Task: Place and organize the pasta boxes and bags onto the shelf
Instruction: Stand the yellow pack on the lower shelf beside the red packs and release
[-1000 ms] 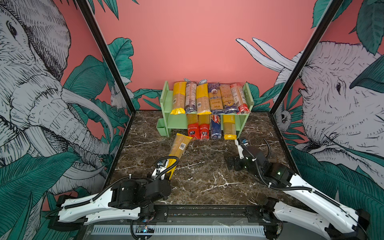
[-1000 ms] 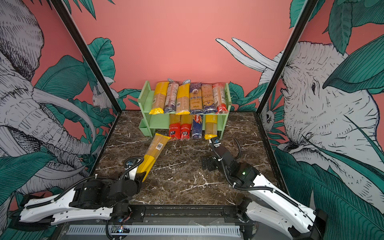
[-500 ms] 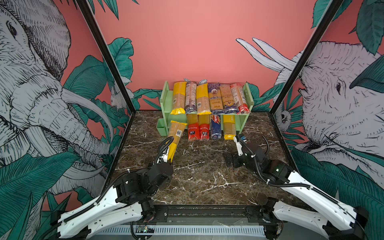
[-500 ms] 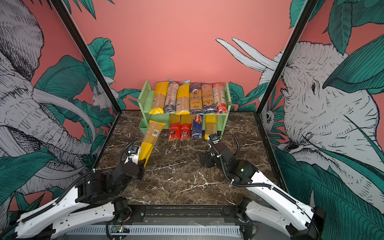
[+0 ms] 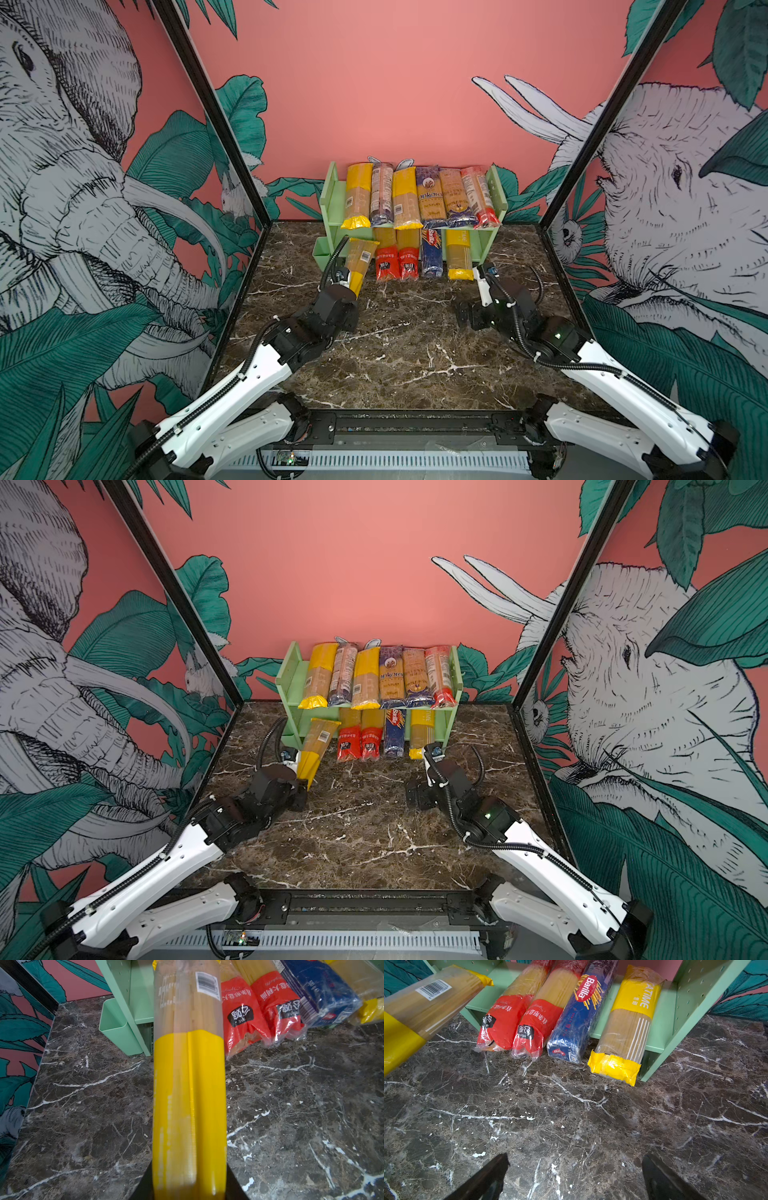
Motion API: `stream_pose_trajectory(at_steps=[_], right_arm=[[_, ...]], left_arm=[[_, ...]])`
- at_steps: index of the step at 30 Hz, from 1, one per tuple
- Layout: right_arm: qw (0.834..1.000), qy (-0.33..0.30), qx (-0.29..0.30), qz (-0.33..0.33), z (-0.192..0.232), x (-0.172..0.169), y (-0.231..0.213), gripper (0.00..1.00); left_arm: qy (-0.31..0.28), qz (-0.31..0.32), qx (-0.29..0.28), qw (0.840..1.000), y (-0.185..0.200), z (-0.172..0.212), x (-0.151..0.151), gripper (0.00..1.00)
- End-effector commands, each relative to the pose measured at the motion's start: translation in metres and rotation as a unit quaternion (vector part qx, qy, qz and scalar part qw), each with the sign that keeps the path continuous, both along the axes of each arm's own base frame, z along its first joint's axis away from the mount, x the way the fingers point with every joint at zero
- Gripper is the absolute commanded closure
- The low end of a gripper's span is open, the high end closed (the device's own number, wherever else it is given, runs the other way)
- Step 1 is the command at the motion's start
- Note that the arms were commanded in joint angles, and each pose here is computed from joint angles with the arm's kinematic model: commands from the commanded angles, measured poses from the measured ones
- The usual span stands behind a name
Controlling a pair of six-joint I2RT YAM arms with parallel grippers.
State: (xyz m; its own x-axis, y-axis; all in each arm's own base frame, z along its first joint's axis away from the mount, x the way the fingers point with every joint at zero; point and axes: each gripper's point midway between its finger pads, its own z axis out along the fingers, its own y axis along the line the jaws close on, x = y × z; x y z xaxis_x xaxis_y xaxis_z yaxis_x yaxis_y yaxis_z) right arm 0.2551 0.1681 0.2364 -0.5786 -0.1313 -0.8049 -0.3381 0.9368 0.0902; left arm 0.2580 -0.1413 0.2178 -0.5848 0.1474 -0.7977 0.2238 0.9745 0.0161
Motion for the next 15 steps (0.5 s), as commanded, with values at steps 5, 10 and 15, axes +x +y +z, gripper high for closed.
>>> stream_pose_trajectory(at_steps=[5, 10, 15], right_arm=[[1.0, -0.008, 0.015, 0.0, 0.014, 0.017, 0.0, 0.01], [1.0, 0.001, 0.015, -0.011, 0.008, 0.026, -0.009, 0.01], [0.999, 0.015, 0.019, -0.024, -0.004, 0.033, -0.018, 0.01]], left_arm=[[-0.165, 0.041, -0.1, 0.98, -0.009, 0.08, 0.071, 1.0], [-0.185, 0.047, -0.112, 0.975, -0.015, 0.082, 0.106, 1.0], [-0.194, 0.048, -0.111, 0.974, -0.025, 0.074, 0.137, 1.0]])
